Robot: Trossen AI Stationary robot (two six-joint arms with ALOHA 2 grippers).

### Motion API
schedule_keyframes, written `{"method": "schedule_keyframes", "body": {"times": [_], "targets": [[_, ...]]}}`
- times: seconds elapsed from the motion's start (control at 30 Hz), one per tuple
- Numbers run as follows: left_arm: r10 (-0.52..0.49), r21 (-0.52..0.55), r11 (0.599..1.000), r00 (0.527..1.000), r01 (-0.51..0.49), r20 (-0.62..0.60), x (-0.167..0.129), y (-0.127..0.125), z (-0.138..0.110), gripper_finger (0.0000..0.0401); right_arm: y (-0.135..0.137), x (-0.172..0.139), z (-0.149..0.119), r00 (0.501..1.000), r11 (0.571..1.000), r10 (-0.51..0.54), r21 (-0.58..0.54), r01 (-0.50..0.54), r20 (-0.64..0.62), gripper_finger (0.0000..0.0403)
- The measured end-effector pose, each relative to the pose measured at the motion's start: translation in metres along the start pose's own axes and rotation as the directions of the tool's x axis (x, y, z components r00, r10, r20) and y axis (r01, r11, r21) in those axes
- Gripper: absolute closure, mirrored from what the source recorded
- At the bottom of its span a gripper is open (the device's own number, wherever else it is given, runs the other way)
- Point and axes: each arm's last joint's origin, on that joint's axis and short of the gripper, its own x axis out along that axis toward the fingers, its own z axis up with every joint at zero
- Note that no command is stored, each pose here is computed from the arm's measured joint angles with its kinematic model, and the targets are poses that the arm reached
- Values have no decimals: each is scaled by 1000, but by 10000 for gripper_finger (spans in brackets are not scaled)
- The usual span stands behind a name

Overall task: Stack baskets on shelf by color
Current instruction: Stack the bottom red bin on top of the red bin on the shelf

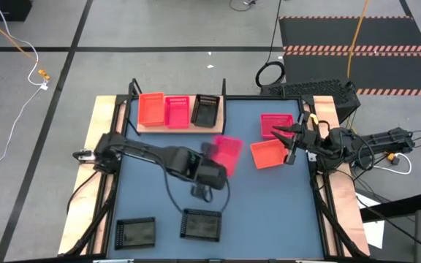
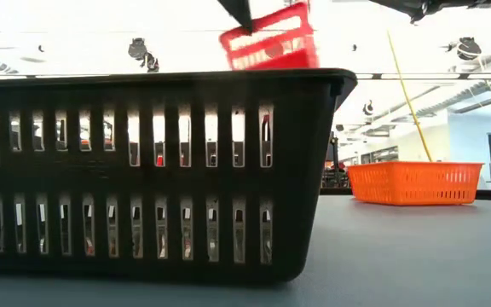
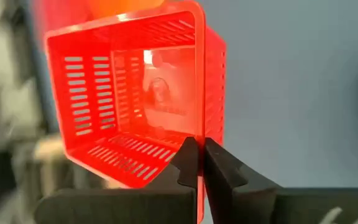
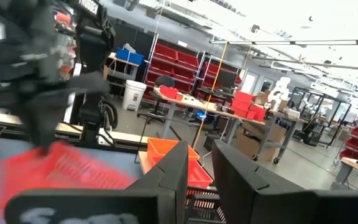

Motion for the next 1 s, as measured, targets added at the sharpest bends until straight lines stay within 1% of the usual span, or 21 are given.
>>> {"method": "schedule_keyframes", "body": {"times": [0.07, 0.13, 0.2, 0.3, 0.33, 0.4, 0.5, 0.63, 0.7, 0.77, 0.83, 0.87, 0.93, 1.0], "targets": [[90, -63, 993, 991, -96, -103, -11, 9, -15, 387, 0, 0, 0, 1000, 1000, -1, 1, 1, 2, 337], [184, -100, 973, 963, -207, -197, -21, 19, -30, 385, 0, 0, 0, 1000, 1000, -1, 2, 1, 2, 337], [251, -149, 945, 939, -290, -236, -30, 30, -40, 389, 0, 0, 0, 1000, 1000, -1, 2, 1, 3, 337], [257, -225, 927, 945, -301, -203, -44, 46, -52, 395, 0, 0, 1, 1000, 1000, -2, 7, 2, 5, 337], [261, -240, 921, 944, -306, -203, -47, 53, -56, 395, 0, 0, 1, 1000, 1000, -2, 9, 2, 6, 337], [283, -280, 897, 932, -341, -228, -54, 68, -69, 391, 0, 0, 1, 1000, 1000, -2, 10, 2, 5, 337], [306, -315, 863, 905, -395, -296, -49, 88, -88, 390, 0, 0, 1, 1000, 1000, -2, 14, 2, 5, 337], [297, -324, 847, 881, -421, -368, -31, 109, -116, 395, 0, 0, 0, 1000, 1000, -1, 13, 1, 2, 337], [273, -324, 853, 880, -408, -389, -15, 116, -130, 392, 0, 0, 0, 1000, 1000, 0, 12, 0, 0, 337], [244, -303, 876, 887, -375, -393, 6, 121, -139, 388, 0, 0, 0, 1000, 1000, 1, 11, -1, -3, 337], [210, -283, 899, 896, -334, -391, 21, 126, -150, 390, 0, 0, 0, 1000, 1000, 1, 10, -1, -3, 337], [200, -256, 912, 893, -320, -403, 27, 127, -156, 392, 0, 0, 0, 1000, 1000, 1, 11, -1, -3, 337], [188, -227, 927, 896, -297, -402, 39, 132, -164, 396, 0, 0, 0, 1000, 1000, 1, 11, -1, -3, 337], [150, -216, 941, 891, -262, -429, 49, 135, -173, 395, 0, 0, 0, 1000, 1000, 1, 11, -1, -3, 337]]}}
